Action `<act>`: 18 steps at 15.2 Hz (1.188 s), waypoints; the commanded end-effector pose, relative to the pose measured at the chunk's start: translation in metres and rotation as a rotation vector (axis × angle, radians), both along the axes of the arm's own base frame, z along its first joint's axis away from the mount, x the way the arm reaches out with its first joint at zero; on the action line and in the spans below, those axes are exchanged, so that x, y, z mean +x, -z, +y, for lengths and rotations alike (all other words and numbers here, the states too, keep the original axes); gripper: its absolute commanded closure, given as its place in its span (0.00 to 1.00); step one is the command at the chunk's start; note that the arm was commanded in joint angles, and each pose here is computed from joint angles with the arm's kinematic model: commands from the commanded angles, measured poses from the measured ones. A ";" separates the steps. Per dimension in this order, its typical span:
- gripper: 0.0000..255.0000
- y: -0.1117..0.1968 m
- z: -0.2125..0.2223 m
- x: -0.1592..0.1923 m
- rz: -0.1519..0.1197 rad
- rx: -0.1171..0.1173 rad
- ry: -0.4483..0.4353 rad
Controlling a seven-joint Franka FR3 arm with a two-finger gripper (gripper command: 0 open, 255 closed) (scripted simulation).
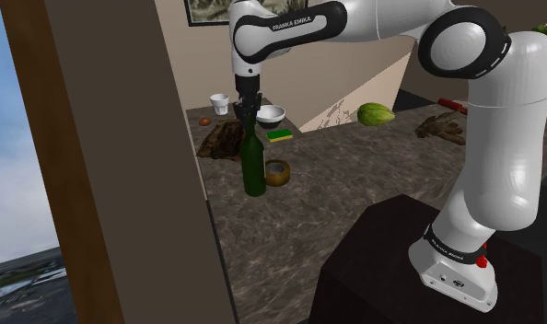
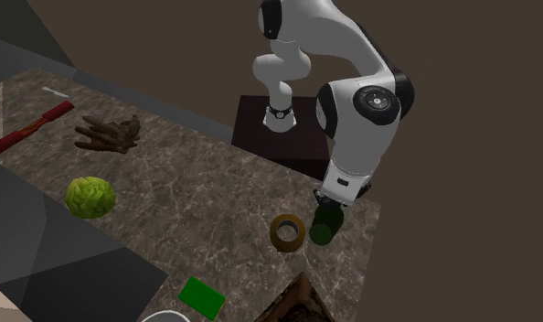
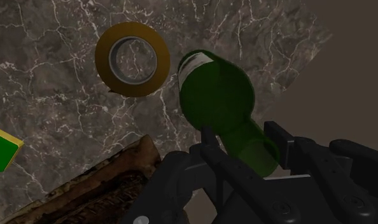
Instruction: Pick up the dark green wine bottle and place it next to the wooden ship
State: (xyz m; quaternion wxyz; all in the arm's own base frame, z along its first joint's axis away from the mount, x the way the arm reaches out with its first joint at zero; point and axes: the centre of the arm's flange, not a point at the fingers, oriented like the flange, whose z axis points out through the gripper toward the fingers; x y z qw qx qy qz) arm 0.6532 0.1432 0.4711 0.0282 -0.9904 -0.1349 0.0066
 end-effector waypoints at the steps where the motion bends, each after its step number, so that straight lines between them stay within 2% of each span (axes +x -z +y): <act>1: 0.00 0.000 0.000 0.000 -0.001 0.000 0.000; 6: 0.00 0.000 0.000 0.000 -0.001 0.000 0.000; 10: 0.00 -0.050 -0.003 0.001 -0.001 0.000 0.000; 18: 0.00 -0.050 -0.003 0.001 -0.001 0.000 0.000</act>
